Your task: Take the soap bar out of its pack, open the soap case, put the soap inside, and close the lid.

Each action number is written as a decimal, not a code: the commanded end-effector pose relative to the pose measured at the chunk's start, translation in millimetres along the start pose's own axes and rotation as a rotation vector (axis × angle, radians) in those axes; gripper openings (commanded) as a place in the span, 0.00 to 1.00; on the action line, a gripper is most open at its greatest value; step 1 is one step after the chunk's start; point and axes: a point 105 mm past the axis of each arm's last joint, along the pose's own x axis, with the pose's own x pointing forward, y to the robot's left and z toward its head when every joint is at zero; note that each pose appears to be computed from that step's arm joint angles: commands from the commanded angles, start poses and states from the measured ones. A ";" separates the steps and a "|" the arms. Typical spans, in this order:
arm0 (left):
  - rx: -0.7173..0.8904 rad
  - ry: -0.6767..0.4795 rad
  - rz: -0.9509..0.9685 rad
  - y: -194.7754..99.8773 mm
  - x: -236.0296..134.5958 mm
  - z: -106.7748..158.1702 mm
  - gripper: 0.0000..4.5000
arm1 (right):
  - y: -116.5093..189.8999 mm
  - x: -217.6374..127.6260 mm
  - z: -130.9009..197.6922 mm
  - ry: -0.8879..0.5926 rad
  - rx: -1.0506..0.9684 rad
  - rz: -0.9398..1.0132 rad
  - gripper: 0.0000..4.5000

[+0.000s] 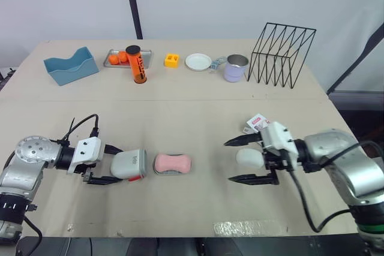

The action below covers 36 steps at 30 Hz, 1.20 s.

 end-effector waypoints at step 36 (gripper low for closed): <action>0.035 -0.017 -0.014 -6.0 4.8 11.1 0.81 | -20.5 115.9 15.3 0.236 -0.066 0.034 1.00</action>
